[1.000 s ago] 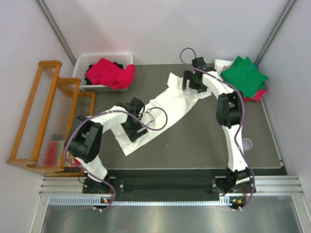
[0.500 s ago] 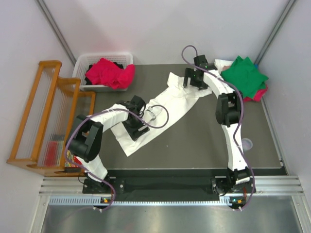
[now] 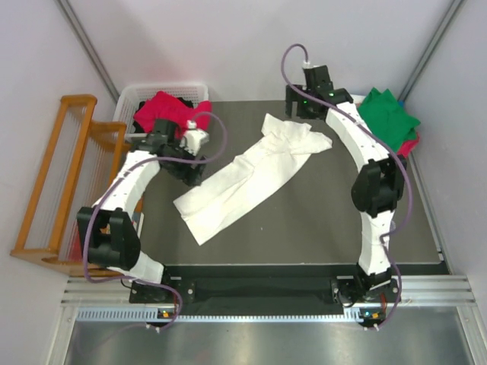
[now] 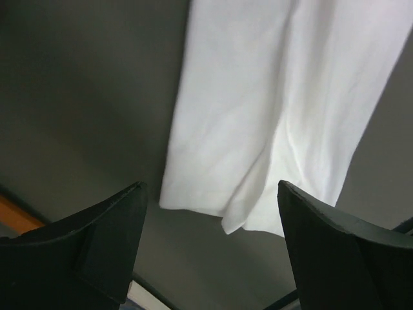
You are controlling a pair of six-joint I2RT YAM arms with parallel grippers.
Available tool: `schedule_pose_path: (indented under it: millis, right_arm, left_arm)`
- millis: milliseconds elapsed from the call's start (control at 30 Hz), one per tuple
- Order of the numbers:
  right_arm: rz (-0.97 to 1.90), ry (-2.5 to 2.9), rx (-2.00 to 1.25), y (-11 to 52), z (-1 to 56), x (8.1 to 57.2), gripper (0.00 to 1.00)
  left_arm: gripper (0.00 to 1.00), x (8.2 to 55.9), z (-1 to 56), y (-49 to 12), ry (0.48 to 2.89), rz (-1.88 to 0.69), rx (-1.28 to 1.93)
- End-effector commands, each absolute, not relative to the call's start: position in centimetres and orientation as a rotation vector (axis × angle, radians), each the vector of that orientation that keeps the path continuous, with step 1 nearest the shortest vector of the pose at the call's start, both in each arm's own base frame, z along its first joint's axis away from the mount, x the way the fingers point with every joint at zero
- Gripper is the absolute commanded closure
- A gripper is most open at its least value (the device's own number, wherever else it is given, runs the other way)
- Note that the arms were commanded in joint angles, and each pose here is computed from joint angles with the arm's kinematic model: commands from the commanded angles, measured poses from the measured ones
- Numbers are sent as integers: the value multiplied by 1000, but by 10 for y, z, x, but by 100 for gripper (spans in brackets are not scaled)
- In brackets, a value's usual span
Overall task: Fold and stack the t-shirts
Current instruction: Fold the tshirt
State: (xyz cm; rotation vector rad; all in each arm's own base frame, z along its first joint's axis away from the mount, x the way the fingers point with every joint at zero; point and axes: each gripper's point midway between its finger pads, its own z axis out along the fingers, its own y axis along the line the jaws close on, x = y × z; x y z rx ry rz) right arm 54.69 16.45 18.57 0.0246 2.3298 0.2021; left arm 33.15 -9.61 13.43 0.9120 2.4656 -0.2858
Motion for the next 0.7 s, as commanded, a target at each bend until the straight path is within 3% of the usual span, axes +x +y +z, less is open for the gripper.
schedule_pose_path:
  millis: [0, 300, 667]
  right_arm:
    - [279, 2236, -323, 265, 241, 459, 0]
    - [377, 2432, -723, 366, 133, 322, 0]
    - [398, 2458, -937, 427, 92, 265, 0]
  left_arm:
    - [14, 353, 163, -57, 2398, -317, 580]
    - [14, 353, 148, -12, 2426, -248, 281]
    - [13, 354, 147, 9, 2413, -263, 170]
